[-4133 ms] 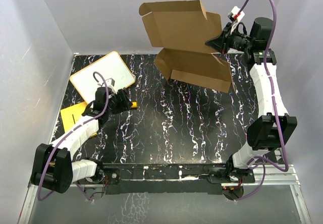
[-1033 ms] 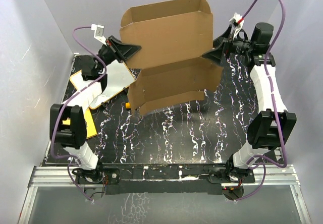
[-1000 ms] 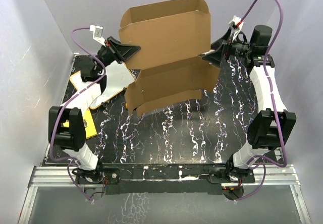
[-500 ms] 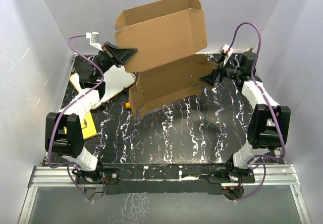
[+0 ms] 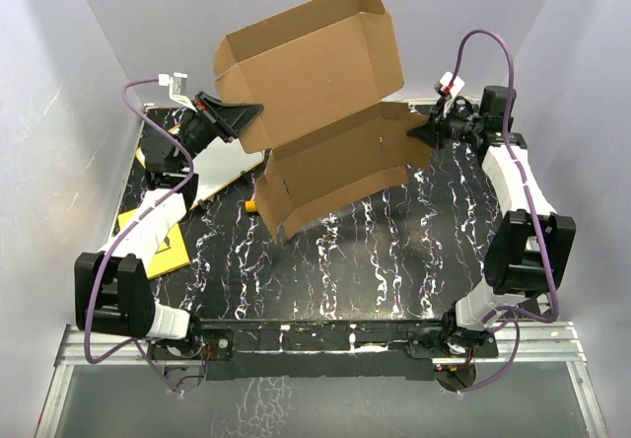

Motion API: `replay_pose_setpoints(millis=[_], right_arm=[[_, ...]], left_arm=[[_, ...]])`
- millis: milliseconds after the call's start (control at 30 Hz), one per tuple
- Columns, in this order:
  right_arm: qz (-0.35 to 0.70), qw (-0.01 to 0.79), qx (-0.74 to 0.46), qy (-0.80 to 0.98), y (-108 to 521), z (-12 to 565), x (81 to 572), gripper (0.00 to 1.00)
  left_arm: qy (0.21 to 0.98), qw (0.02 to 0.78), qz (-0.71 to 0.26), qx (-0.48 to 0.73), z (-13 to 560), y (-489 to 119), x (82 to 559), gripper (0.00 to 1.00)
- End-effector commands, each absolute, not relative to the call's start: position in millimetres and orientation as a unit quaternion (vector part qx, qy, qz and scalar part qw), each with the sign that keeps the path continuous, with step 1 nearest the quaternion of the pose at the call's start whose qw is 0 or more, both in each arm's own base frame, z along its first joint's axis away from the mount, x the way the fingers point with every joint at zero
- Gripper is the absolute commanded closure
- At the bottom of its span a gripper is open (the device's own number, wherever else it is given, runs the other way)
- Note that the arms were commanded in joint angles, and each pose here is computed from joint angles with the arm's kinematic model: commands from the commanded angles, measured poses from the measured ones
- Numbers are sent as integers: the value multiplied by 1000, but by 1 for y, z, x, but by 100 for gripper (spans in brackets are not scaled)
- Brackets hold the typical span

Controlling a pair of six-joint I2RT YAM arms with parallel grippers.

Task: Fold the paper box

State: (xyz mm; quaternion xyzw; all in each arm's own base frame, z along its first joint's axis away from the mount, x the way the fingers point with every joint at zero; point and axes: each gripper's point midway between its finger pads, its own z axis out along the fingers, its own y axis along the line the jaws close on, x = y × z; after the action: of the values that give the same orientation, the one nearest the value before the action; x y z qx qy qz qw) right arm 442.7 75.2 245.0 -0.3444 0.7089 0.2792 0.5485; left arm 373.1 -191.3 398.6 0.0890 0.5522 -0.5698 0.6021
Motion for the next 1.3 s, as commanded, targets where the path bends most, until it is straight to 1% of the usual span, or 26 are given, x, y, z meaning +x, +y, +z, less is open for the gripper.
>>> replay_pose_setpoints(millis=[0,100,233,367,400,433,467,500,600,633,667,700,800,867,933,1000,1133,1167,1200,1267], right_arm=[[256,533,-391,705,73,278,410,92],[254,515,-397,716,72,272,401,92],[246,498,-394,732,67,263,399,92],[234,488,-390,745,57,264,405,92],[230,483,-387,751,55,265,405,92],[228,476,-385,757,52,264,405,92],[227,472,-387,759,50,265,405,92],[228,468,-388,761,50,265,404,92],[236,459,-391,762,51,264,398,92],[238,459,-391,761,51,264,397,89],[241,458,-391,761,52,262,397,83],[245,459,-392,759,52,262,396,74],[258,466,-390,751,52,265,396,51],[267,480,-389,740,50,274,399,39],[281,500,-386,722,49,286,402,31],[289,526,-376,706,45,297,410,27],[304,579,-332,680,45,300,436,27],[319,582,-309,682,46,291,439,29],[317,609,-302,661,46,297,448,37],[306,632,-296,647,47,290,464,54]], left_arm=[[555,611,-554,112,401,-184,361,85],[553,598,-568,119,397,-184,358,76],[559,581,-579,118,384,-185,360,75],[570,579,-570,124,374,-183,361,75],[572,579,-567,126,372,-183,361,78],[575,579,-564,128,369,-183,362,86],[576,578,-563,130,366,-184,363,97],[578,576,-564,128,364,-184,364,100],[590,566,-569,88,351,-181,376,100],[596,558,-572,74,344,-181,379,100],[599,554,-575,66,339,-181,381,100],[601,552,-575,59,334,-181,383,100],[610,555,-562,63,320,-183,383,100],[618,563,-544,76,309,-183,384,100],[615,572,-535,90,302,-183,382,100],[610,582,-526,107,298,-183,379,100],[607,595,-510,135,291,-183,375,100],[606,597,-507,141,290,-183,374,100],[605,597,-506,149,288,-184,373,100],[601,597,-507,160,287,-185,370,100]])
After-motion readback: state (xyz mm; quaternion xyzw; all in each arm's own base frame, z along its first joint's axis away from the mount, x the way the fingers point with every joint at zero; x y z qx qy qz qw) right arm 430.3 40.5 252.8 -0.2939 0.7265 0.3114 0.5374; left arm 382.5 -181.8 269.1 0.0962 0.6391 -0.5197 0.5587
